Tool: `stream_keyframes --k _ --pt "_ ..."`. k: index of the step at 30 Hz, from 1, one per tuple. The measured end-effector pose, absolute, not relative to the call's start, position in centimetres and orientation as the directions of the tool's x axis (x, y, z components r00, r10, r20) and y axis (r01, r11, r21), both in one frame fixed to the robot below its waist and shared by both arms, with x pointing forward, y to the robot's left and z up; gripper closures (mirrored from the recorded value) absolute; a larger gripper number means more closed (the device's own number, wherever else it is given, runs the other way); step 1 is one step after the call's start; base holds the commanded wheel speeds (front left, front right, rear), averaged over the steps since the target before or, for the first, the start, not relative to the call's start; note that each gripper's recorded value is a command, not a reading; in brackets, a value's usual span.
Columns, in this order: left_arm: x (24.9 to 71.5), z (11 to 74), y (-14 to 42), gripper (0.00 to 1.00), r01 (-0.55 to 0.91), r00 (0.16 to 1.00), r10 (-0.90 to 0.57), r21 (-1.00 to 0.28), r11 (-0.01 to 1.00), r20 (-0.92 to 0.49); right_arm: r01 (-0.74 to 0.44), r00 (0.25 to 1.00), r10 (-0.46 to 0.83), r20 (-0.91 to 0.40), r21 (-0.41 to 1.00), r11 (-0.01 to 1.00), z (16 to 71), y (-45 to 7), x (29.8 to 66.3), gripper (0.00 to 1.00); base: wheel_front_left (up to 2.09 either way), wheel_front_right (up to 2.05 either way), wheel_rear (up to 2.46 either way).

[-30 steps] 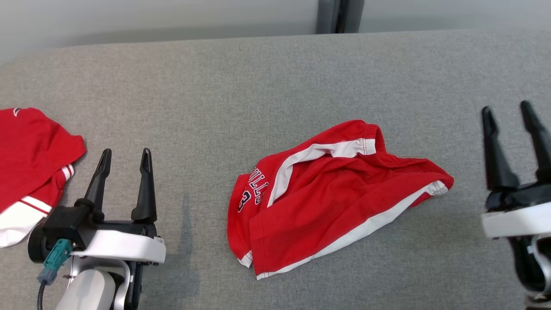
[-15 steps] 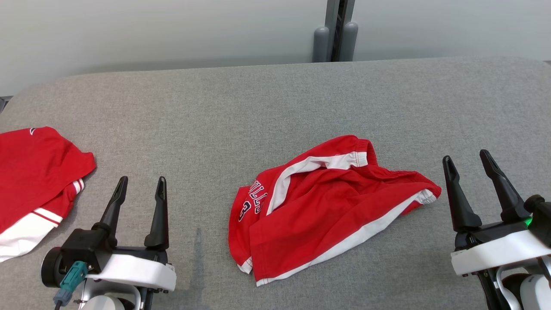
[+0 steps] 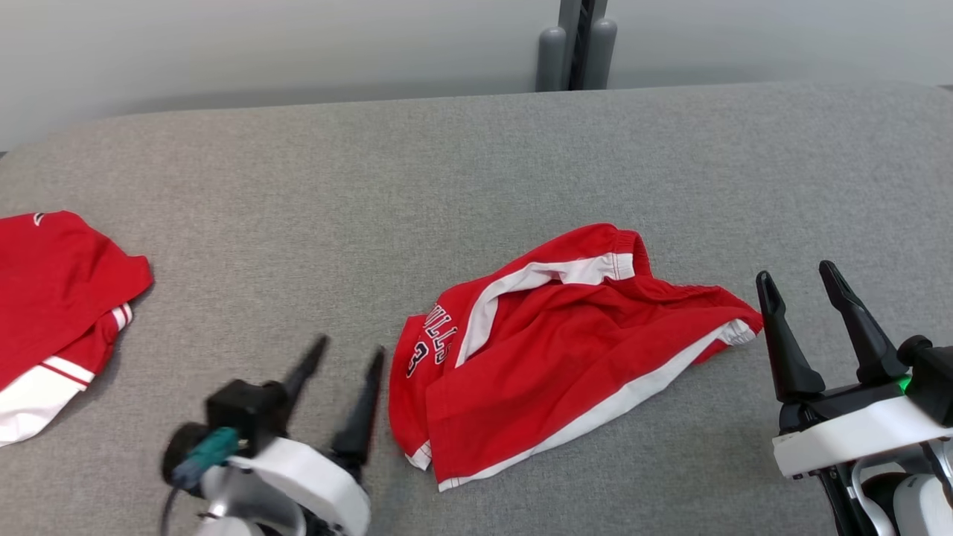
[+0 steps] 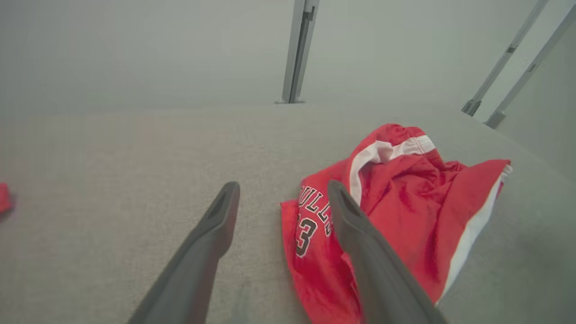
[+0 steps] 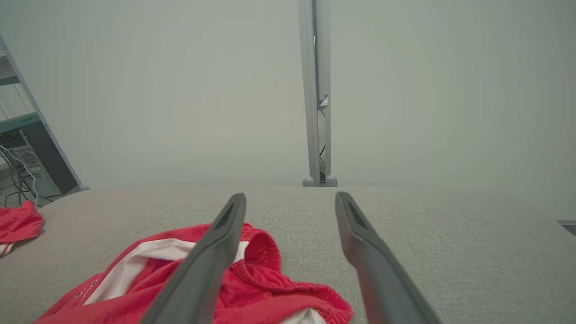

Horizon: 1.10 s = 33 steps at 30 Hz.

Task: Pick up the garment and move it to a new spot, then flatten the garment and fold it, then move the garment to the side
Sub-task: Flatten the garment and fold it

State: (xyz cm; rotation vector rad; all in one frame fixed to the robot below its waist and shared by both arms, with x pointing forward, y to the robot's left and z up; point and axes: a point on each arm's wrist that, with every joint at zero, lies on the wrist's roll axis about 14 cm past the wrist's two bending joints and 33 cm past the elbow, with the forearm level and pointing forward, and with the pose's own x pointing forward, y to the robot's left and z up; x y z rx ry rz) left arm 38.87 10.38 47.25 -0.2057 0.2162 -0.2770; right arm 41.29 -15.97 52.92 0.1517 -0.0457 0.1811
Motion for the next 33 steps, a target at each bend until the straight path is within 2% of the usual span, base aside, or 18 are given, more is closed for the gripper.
stream_keyframes --k 6,13,14,15,16,23,33 --pt "36.2 42.8 6.2 0.0 0.329 0.804 -0.453 -0.347 0.878 -0.385 -0.16 0.987 0.157 0.03 0.162 0.974 51.7 -16.5 41.4 0.0 0.0 0.0 0.0" --pt "35.6 40.3 4.9 0.02 0.336 0.728 -0.501 -0.394 0.856 -0.467 -0.134 0.991 0.134 0.01 0.168 0.977 50.8 -17.1 41.7 0.0 0.0 0.0 0.0" --pt "35.6 40.3 4.7 0.4 0.345 0.723 -0.51 -0.397 0.851 -0.465 -0.13 0.991 0.13 0.01 0.167 0.977 50.7 -17.3 41.7 0.0 0.0 0.0 0.0" --pt "35.8 40.5 4.5 0.95 0.353 0.728 -0.517 -0.4 0.846 -0.451 -0.126 0.992 0.126 0.01 0.167 0.978 50.7 -17.4 41.7 0.0 0.0 0.0 0.0" --pt "36.1 40.6 4.4 1.0 0.357 0.729 -0.52 -0.401 0.844 -0.446 -0.122 0.992 0.123 0.009 0.167 0.978 50.6 -17.5 41.8 0.0 0.0 0.0 0.0" --pt "38.1 42.9 5.3 1.0 0.346 0.795 -0.496 -0.41 0.844 -0.349 -0.102 0.995 0.103 0.0 0.177 0.979 50.1 -18.0 42.0 0.0 0.0 0.0 0.0" --pt "43.3 45.0 9.5 1.0 0.261 0.889 -0.372 -0.374 0.89 -0.267 -0.068 0.997 0.073 -0.016 0.199 0.978 49.3 -18.7 42.7 0.0 0.0 0.0 0.0"
